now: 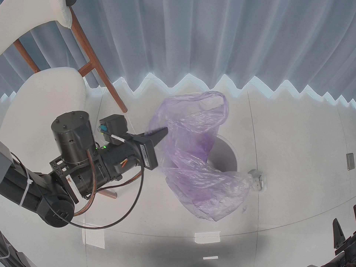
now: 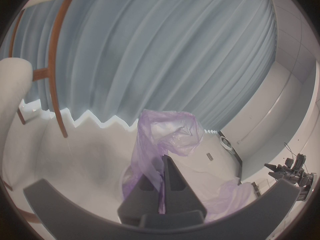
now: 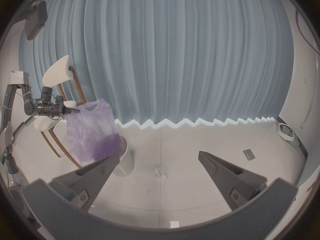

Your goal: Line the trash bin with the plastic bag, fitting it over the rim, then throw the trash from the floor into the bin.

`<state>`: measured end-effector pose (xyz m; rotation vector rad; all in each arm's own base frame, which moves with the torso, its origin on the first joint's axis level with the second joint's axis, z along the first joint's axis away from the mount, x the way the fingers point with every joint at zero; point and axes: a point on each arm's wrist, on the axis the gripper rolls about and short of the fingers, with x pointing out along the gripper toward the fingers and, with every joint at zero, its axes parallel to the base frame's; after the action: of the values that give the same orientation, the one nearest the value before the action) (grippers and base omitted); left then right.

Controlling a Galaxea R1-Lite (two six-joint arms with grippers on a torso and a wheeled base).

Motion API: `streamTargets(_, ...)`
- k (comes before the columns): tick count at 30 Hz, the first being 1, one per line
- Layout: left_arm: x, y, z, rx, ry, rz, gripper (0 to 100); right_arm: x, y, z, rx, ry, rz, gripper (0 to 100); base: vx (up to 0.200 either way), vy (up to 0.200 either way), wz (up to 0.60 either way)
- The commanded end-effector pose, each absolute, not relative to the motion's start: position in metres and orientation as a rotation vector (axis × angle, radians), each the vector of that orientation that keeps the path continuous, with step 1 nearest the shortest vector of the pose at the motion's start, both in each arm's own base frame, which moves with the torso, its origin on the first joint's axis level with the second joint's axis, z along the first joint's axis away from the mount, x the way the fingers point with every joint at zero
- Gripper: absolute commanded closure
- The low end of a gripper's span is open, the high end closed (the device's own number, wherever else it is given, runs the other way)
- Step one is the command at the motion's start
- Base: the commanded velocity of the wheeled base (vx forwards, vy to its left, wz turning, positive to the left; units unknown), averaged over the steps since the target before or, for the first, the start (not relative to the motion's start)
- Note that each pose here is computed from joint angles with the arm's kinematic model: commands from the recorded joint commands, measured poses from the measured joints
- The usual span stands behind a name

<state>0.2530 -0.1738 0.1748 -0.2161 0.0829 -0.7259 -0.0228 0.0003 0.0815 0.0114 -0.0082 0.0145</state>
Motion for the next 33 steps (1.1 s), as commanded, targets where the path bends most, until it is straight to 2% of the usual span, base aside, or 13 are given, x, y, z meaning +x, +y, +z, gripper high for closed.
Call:
streamTargets(1, 0.268, -0.161, 0.154, -0.213, 0.072, -0.624, 100, -0.023, 0.0, 0.076, 0.009, -0.008, 0.015, 0, 0.0, 0.0, 0.0)
streamTargets(3, 0.274, -0.164, 0.151, -0.21, 0.058, -0.606, 100, -0.023, 0.0, 0.076, 0.009, -0.008, 0.015, 0, 0.0, 0.0, 0.0)
streamTargets(8, 0.325, -0.199, 0.142, -0.179, -0.122, -0.557, 100, -0.023, 0.0, 0.076, 0.009, -0.008, 0.015, 0, 0.0, 0.0, 0.0)
streamTargets(15, 0.312, -0.234, 0.119, -0.165, -0.064, -0.639, 100, -0.023, 0.0, 0.076, 0.011, -0.008, 0.015, 0, 0.0, 0.0, 0.0)
streamTargets(21, 0.298, -0.227, 0.128, -0.138, -0.053, -0.696, 100, -0.023, 0.0, 0.076, 0.011, -0.008, 0.012, 0, 0.0, 0.0, 0.0)
streamTargets(27, 0.289, -0.187, 0.146, 0.067, 0.046, -0.81, 100, -0.023, 0.0, 0.076, 0.003, -0.003, 0.015, 0, 0.0, 0.0, 0.0)
streamTargets(33, 0.275, -0.205, 0.16, 0.122, 0.042, -0.933, 100, -0.023, 0.001, 0.076, -0.009, -0.003, 0.025, 0, 0.0, 0.0, 0.0)
